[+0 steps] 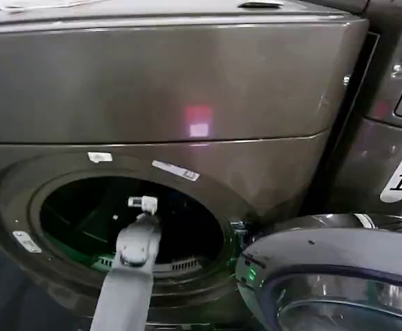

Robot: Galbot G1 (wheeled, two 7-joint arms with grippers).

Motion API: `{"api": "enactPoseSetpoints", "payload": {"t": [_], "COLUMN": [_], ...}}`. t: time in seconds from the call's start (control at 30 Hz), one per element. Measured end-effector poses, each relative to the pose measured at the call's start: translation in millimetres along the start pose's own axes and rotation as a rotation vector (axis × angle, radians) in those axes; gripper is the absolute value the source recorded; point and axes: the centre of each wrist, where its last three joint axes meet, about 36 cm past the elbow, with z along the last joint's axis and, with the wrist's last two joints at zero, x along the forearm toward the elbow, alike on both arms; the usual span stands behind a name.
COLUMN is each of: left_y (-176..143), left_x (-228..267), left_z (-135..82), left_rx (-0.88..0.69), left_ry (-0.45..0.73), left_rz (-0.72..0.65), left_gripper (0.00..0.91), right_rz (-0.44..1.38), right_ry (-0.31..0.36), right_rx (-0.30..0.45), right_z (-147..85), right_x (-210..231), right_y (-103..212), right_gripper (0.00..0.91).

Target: Grasp the clothes from the dryer.

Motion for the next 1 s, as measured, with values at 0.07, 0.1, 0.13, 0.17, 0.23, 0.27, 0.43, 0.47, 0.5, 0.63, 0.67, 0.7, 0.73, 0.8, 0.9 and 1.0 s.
{"api": "enactPoseSetpoints", "payload": {"t": [0.07,0.1,0.13,0.17,0.23,0.27,0.43,0.47,0.5,0.63,0.67,0.7,0.73,0.8,0.9,1.0], "left_y": [1.5,3.0,5.4,7.1,10.6,13.9,22.4,23.7,25.6,34.0,35.8,37.9,40.3,45.9,52.4,55.8], "left_x": [-6.1,-8.4,-10.3,-11.8,-14.0,-15.4,-20.3,-21.0,-21.8,-25.4,-26.2,-27.4,-28.4,-30.3,-33.2,-36.1], "left_z": [-3.4,-5.5,-7.9,-10.8,-17.0,-19.7,-31.1,-33.1,-35.9,-46.7,-50.0,-52.7,-56.3,-62.8,-71.0,-76.7], "left_rx": [-0.040,-0.066,-0.101,-0.139,-0.235,-0.292,-0.606,-0.671,-0.741,-0.997,-1.047,-1.098,-1.143,-1.214,-1.300,-1.364], "left_ry": [-0.009,-0.016,-0.028,-0.041,-0.069,-0.080,-0.100,-0.101,-0.099,-0.058,-0.043,-0.022,-0.004,0.027,0.065,0.102], "left_rz": [-0.002,-0.001,0.002,0.008,0.031,0.043,0.110,0.122,0.136,0.209,0.236,0.273,0.310,0.373,0.451,0.511], "left_gripper": [0.907,0.907,0.907,0.907,0.907,0.907,0.907,0.907,0.907,0.907,0.907,0.907,0.907,0.907,0.907,0.907], "right_rz": [-0.002,-0.004,-0.006,-0.009,-0.014,-0.015,-0.018,-0.019,-0.020,-0.032,-0.034,-0.035,-0.035,-0.036,-0.038,-0.039], "right_ry": [0.001,0.001,0.001,0.000,0.000,-0.001,-0.004,-0.004,-0.004,-0.006,-0.005,-0.004,-0.003,-0.001,0.000,0.000], "right_rx": [0.004,0.006,0.006,0.007,0.010,0.011,0.017,0.018,0.020,0.018,0.018,0.018,0.018,0.020,0.021,0.023], "right_z": [1.0,1.3,1.4,1.3,1.3,1.1,0.5,0.8,1.2,1.2,1.7,2.2,2.6,3.7,4.8,5.9], "right_x": [0.6,1.1,1.6,2.0,2.7,2.8,2.6,2.7,2.9,4.3,4.6,4.8,4.9,5.0,5.2,5.0], "right_y": [0.5,1.3,2.3,3.4,5.0,5.2,5.8,6.2,6.5,11.2,12.1,12.6,12.8,13.5,14.6,15.2], "right_gripper": [0.907,0.907,0.907,0.907,0.907,0.907,0.907,0.907,0.907,0.907,0.907,0.907,0.907,0.907,0.907,0.907]}}
